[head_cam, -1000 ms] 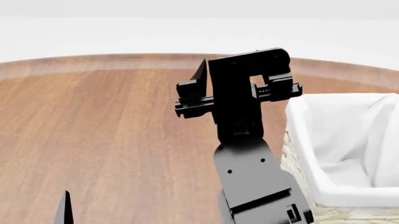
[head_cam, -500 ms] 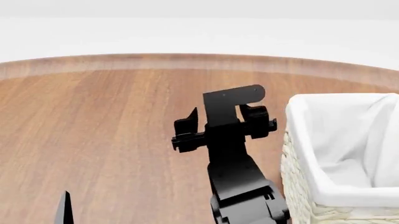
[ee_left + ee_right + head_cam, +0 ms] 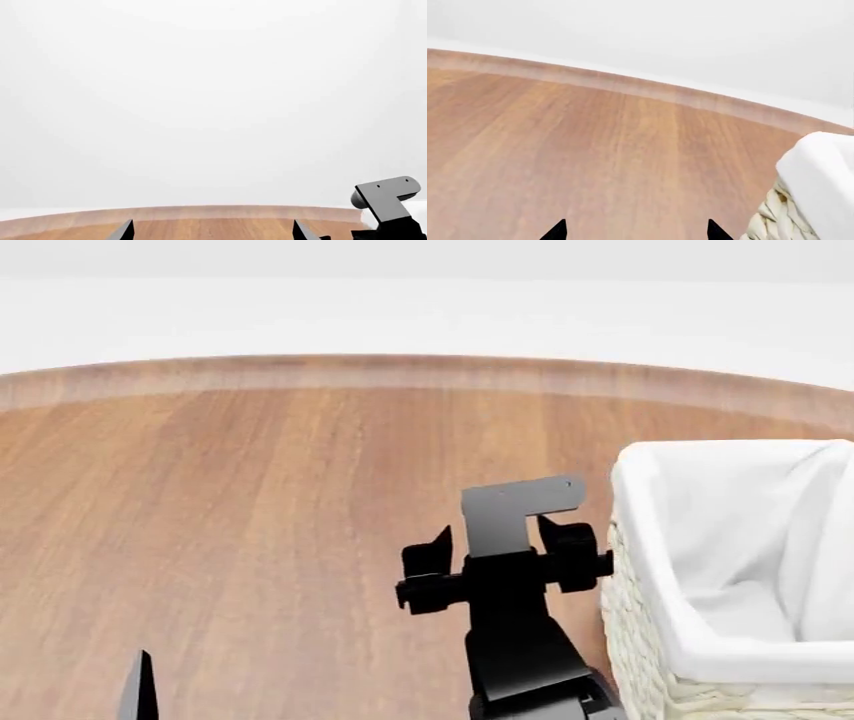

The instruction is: Pick up the cream cheese box, and put it in the basket.

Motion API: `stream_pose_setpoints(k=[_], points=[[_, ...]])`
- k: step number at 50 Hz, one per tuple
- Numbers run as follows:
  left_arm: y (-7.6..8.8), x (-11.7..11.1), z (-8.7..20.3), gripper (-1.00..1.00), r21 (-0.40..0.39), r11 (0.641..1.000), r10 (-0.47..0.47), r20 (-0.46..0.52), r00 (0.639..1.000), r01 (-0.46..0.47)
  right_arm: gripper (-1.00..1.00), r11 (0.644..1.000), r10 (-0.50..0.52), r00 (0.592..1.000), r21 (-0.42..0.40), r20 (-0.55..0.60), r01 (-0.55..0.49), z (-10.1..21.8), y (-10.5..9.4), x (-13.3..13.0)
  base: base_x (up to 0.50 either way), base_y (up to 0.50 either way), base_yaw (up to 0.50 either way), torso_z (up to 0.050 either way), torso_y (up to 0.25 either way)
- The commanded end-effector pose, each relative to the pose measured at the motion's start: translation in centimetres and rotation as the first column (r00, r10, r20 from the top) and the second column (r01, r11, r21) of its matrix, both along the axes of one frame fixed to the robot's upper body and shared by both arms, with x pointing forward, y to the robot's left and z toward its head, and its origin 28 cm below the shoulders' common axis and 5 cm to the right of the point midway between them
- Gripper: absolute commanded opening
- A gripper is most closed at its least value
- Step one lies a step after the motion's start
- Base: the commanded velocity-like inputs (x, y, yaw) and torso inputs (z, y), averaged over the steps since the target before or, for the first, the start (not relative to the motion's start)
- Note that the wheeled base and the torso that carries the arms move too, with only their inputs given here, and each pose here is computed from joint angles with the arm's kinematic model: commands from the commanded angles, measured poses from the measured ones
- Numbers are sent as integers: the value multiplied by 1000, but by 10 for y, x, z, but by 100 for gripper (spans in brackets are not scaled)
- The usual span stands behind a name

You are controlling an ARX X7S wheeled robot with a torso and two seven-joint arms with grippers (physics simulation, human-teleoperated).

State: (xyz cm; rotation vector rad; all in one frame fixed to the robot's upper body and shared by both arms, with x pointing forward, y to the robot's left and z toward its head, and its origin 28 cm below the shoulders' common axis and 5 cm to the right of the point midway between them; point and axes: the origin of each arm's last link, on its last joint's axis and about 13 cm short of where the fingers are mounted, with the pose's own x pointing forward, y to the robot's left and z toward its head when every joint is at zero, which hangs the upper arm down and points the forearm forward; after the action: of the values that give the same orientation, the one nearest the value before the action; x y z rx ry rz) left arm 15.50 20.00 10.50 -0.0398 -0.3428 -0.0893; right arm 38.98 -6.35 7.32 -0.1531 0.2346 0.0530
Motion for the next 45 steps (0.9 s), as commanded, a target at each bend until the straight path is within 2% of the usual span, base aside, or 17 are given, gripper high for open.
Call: stream_pose_setpoints(k=[1,21,45], points=[[0,-1,0,100,1,1000,-2,2,1000,2,100,1000,-6,1000,-4,-26,6,-10,-2,-5,0,0,0,0,0],[0,-2,0,100,12,1000,-10,3,1000,10,100,1000,-14,997,-16,-73,13,-26,-4,-14,0,0,0,0,0],[-1,-2,0,100,14,1000,-16,6,1000,16,100,1000,-26,994,-13,-105,25,-35,-7,-20,0,0,0,0,-128]])
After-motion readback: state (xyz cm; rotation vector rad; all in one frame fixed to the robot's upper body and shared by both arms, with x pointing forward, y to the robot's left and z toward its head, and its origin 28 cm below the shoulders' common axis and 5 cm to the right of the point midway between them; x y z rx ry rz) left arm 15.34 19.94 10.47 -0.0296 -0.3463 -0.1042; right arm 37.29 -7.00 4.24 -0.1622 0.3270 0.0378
